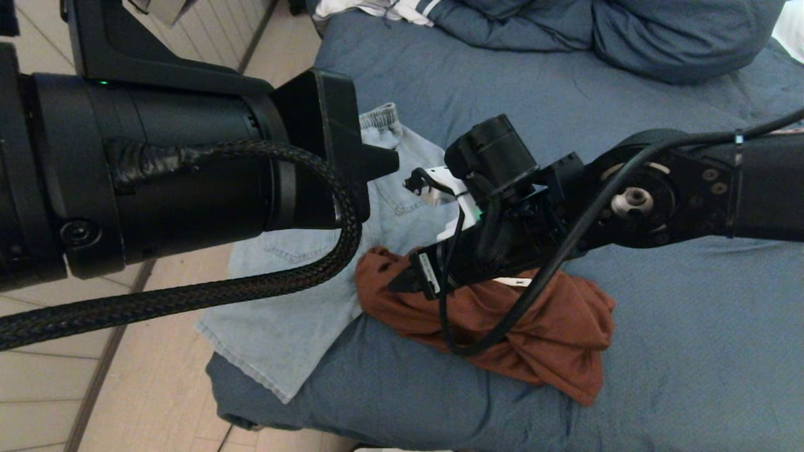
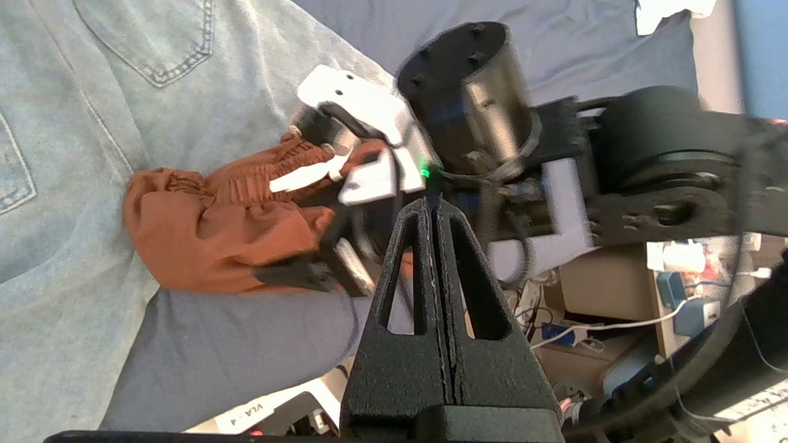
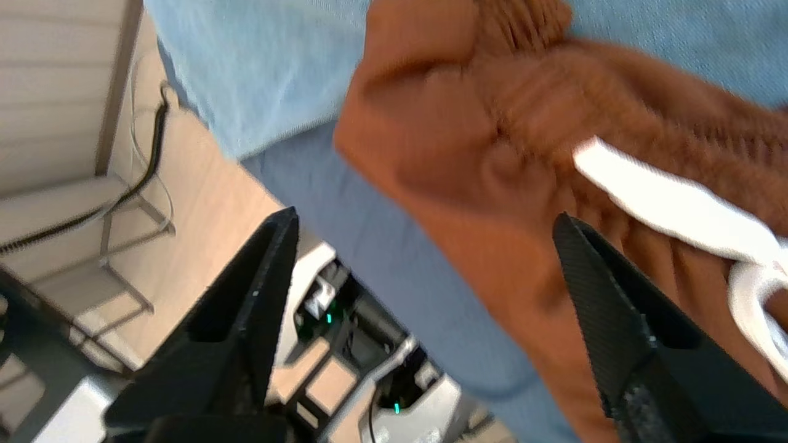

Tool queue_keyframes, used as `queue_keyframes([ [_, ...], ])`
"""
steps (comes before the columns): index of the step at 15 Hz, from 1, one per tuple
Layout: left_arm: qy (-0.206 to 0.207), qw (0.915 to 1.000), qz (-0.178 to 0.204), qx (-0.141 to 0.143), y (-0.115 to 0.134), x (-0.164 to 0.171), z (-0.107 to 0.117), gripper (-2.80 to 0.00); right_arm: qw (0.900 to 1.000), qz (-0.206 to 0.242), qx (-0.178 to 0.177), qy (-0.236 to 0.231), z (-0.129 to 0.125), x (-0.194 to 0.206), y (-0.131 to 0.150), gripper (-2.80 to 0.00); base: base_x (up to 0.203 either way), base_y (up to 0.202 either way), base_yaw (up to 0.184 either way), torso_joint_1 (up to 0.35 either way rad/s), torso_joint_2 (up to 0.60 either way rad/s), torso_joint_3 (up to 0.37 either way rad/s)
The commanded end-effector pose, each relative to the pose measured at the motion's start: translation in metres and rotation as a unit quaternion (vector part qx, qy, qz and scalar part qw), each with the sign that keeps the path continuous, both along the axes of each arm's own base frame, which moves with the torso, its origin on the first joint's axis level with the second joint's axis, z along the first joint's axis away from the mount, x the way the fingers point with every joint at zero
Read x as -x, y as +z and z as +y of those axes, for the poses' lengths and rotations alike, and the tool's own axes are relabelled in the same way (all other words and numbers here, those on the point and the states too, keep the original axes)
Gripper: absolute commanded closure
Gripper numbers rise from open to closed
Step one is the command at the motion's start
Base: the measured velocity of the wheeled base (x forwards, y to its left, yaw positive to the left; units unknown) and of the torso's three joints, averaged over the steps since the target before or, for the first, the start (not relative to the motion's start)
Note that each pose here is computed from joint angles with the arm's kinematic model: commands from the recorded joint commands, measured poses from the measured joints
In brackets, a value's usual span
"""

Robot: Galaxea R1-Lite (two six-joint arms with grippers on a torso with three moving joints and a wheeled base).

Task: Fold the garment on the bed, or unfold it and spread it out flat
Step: Unford the brown shorts

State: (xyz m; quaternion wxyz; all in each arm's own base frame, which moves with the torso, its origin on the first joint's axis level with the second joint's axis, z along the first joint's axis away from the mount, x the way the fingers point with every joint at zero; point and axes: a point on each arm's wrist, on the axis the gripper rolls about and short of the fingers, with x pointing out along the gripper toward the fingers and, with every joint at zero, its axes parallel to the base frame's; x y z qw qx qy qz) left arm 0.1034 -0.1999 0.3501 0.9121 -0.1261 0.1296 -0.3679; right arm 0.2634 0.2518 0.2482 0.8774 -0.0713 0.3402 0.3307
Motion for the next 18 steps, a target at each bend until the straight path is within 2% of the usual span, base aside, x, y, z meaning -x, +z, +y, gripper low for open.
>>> queue_keyframes([
  [1,0.001,1.0000,0.003,-0.003,-0.002,-0.001,-0.002,0.00,1.000,-0.006,-0.007,-0.005,0.010,-0.012,-0.016,-2.80,0.000,0.000,0.000,0.000,0.00,0.000],
  [3,0.002,1.0000,0.006,-0.001,-0.002,-0.001,-0.003,0.00,0.999,-0.024,-0.027,-0.014,0.019,-0.027,-0.024,-2.80,0.000,0.000,0.000,0.000,0.00,0.000],
  [4,0.002,1.0000,0.006,-0.001,-0.002,-0.001,-0.003,0.00,0.999,-0.022,-0.026,-0.017,0.020,-0.031,-0.028,-2.80,0.000,0.000,0.000,0.000,0.00,0.000],
  [8,0.002,0.9999,0.009,-0.003,-0.004,-0.003,-0.006,0.00,1.000,0.017,0.009,-0.018,0.020,-0.031,-0.060,-2.80,0.000,0.000,0.000,0.000,0.00,0.000],
  [14,0.002,0.9999,0.010,-0.005,-0.005,-0.003,-0.007,0.00,0.994,0.080,0.072,0.008,-0.022,0.039,-0.090,-2.80,0.000,0.000,0.000,0.000,0.00,0.000],
  [16,0.001,0.9999,0.012,-0.009,-0.007,-0.004,-0.009,0.00,0.994,0.081,0.075,0.014,-0.033,0.054,-0.103,-2.80,0.000,0.000,0.000,0.000,0.00,0.000],
  [18,0.001,0.9999,0.013,-0.010,-0.008,-0.005,-0.010,0.00,0.996,0.061,0.055,0.019,-0.035,0.060,-0.101,-2.80,0.000,0.000,0.000,0.000,0.00,0.000],
])
